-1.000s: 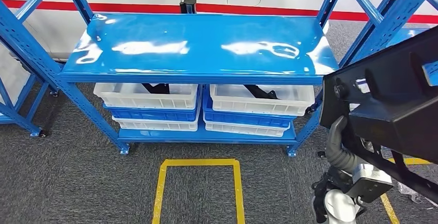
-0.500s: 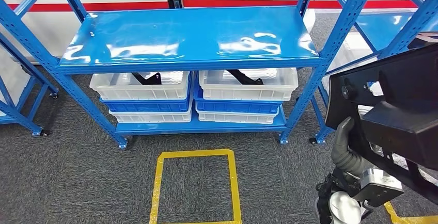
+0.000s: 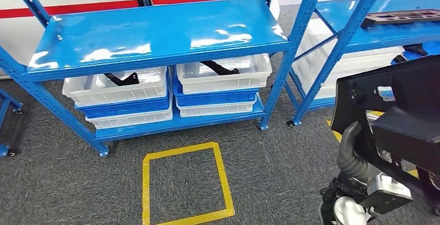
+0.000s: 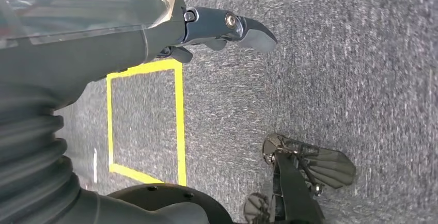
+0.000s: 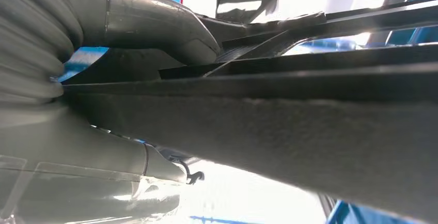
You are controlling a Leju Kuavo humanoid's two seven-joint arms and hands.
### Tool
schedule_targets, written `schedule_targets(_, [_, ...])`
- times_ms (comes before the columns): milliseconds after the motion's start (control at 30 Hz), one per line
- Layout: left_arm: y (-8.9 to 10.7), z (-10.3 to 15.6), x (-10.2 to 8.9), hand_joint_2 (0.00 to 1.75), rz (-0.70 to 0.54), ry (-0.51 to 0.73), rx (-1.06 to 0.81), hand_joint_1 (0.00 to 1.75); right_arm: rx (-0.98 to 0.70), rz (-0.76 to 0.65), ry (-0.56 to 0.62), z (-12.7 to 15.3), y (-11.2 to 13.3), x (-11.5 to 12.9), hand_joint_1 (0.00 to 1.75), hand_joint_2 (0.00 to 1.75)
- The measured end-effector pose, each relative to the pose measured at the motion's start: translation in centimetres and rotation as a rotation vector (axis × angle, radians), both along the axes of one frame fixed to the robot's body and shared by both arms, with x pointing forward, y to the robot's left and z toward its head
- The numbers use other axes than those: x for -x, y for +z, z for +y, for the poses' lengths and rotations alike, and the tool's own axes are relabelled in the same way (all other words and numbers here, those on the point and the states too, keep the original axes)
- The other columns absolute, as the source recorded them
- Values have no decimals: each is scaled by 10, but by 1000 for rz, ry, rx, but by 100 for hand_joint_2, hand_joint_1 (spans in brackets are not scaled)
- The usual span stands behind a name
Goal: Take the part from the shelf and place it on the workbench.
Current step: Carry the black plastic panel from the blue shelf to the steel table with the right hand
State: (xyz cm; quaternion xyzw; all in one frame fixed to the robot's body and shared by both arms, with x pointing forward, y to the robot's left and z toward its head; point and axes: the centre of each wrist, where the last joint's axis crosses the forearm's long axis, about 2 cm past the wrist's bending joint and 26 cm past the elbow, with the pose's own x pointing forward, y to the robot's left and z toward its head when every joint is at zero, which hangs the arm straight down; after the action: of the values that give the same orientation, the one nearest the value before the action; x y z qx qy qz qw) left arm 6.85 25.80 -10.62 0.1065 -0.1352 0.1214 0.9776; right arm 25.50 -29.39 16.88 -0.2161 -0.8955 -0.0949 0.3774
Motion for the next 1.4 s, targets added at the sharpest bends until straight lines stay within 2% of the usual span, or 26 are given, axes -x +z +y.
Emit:
schedule_targets(567, [0,0,2,175,-29,6,19,0,-7,4,-5,1,-2,3,175,175])
schedule_targets(1400, [-1,-2,6,175,-18,5,34,0,-29,24,51,10,-6,12,175,175])
